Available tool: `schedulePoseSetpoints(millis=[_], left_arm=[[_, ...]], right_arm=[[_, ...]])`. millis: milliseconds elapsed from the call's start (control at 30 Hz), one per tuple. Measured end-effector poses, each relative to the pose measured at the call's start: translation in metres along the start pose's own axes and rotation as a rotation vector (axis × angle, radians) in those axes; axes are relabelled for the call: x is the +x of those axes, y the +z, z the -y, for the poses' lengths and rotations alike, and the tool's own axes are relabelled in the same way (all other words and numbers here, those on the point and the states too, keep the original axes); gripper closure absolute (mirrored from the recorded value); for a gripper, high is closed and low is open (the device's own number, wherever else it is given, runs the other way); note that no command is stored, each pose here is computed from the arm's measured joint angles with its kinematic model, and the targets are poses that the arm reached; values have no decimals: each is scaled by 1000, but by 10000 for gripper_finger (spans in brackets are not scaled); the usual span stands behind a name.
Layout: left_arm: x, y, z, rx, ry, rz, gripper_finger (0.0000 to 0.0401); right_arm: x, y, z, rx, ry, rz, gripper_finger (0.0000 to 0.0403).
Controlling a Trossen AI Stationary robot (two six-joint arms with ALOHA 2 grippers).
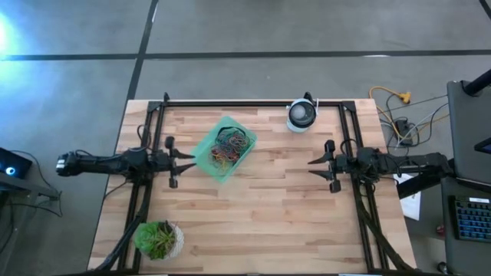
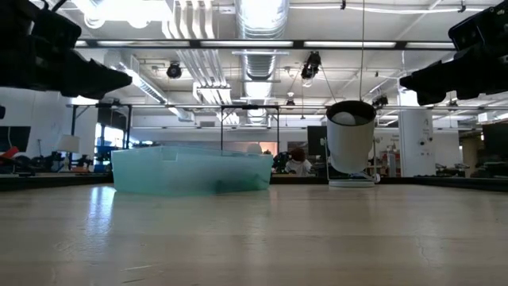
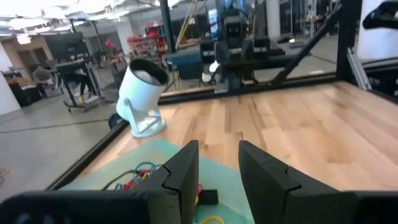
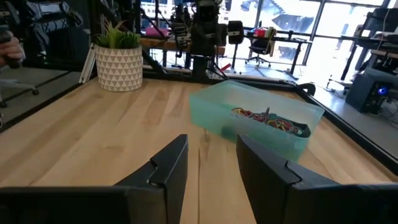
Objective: Pick and place rubber bands into bin
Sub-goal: Return to Home Position
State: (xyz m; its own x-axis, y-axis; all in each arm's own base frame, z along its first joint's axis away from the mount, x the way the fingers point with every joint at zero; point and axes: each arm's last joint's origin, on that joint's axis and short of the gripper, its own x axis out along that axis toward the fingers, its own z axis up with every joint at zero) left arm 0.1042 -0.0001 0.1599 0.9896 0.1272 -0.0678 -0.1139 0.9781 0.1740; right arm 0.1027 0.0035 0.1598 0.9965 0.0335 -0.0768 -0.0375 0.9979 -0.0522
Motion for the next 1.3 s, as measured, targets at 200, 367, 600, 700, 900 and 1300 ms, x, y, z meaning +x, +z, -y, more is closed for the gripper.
schedulePoseSetpoints(millis=[200, 367, 600, 700, 900, 1300], left_arm=[[3, -5, 1, 11, -6, -59, 302], [5, -1, 1, -4, 15, -26, 302], [-2, 12, -3, 21, 45, 121, 302], [-6, 9, -3, 13, 41, 106, 302], [-5, 6, -2, 5, 25, 75, 302], [-2, 3, -1, 19, 17, 35, 302]], right_arm=[[0, 0, 0, 0, 0, 0, 271], [0, 0, 0, 0, 0, 0, 271], [0, 0, 0, 0, 0, 0, 271], [0, 0, 0, 0, 0, 0, 271], [0, 0, 0, -1, 0, 0, 271], [0, 0, 0, -1, -1, 1, 271]])
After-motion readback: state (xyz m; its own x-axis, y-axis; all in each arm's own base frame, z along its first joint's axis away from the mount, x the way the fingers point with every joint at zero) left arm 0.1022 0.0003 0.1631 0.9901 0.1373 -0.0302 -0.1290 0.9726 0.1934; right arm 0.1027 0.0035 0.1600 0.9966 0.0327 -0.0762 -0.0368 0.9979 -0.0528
